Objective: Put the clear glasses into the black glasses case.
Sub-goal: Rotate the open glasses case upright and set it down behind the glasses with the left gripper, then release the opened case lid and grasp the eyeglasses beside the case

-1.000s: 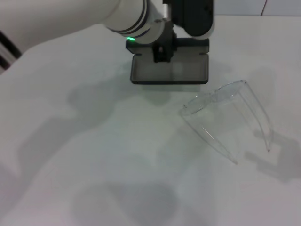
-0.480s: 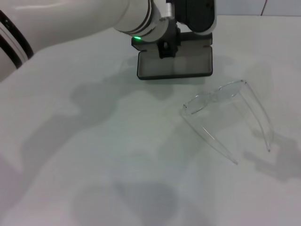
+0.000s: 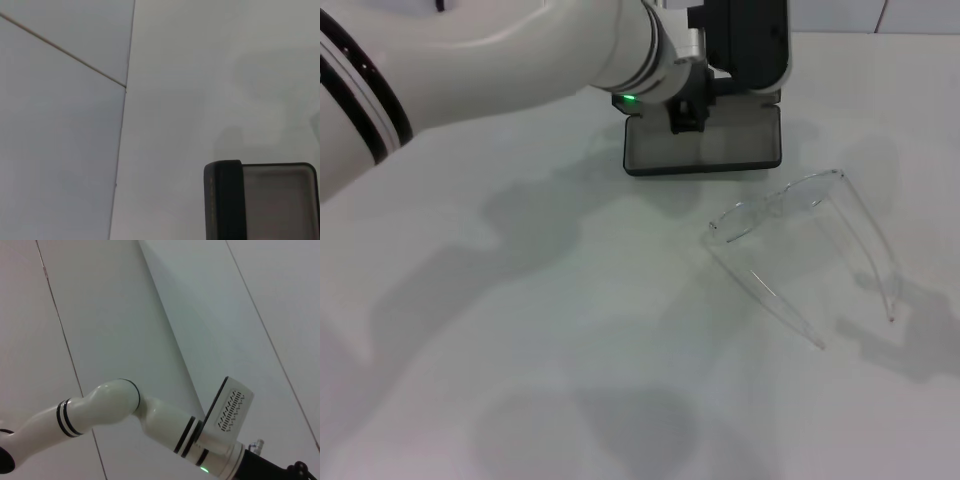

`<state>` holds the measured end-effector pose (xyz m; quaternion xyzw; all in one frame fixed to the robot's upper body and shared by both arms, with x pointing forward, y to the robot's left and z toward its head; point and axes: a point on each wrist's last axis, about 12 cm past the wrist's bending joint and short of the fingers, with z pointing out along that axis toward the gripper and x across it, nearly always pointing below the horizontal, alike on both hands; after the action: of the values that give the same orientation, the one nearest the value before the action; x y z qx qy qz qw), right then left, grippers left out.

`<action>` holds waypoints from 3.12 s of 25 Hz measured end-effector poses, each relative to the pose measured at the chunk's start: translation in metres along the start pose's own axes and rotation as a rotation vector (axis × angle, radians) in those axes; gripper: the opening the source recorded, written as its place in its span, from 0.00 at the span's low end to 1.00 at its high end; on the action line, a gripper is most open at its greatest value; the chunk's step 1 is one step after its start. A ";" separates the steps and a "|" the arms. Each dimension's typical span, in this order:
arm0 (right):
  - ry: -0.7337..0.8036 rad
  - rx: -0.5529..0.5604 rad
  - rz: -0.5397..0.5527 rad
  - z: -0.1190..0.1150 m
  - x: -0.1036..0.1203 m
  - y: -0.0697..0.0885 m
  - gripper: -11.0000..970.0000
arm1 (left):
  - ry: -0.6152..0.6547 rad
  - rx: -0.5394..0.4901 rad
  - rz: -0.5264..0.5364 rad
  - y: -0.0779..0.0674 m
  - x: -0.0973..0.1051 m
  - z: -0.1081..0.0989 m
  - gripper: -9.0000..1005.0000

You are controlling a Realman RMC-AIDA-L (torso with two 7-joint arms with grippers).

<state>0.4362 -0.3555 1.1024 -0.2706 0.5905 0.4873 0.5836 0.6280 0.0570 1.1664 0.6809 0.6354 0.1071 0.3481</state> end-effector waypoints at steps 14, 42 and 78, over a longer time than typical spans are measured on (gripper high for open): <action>-0.001 0.000 0.001 0.000 0.000 0.000 0.71 | 0.033 0.032 0.038 -0.018 -0.002 0.014 0.21; -0.005 0.004 0.000 -0.003 0.000 0.001 0.71 | 0.019 0.060 -0.009 -0.027 -0.016 0.002 0.39; 0.488 0.029 -0.072 0.004 -0.067 -0.035 0.71 | -0.868 -0.103 -0.904 -0.036 0.135 -0.145 0.25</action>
<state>0.4804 -0.3822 1.1574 -0.3928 0.7108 0.3781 0.4444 0.5369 0.2306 1.2108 0.3088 0.6553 -0.3061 0.6176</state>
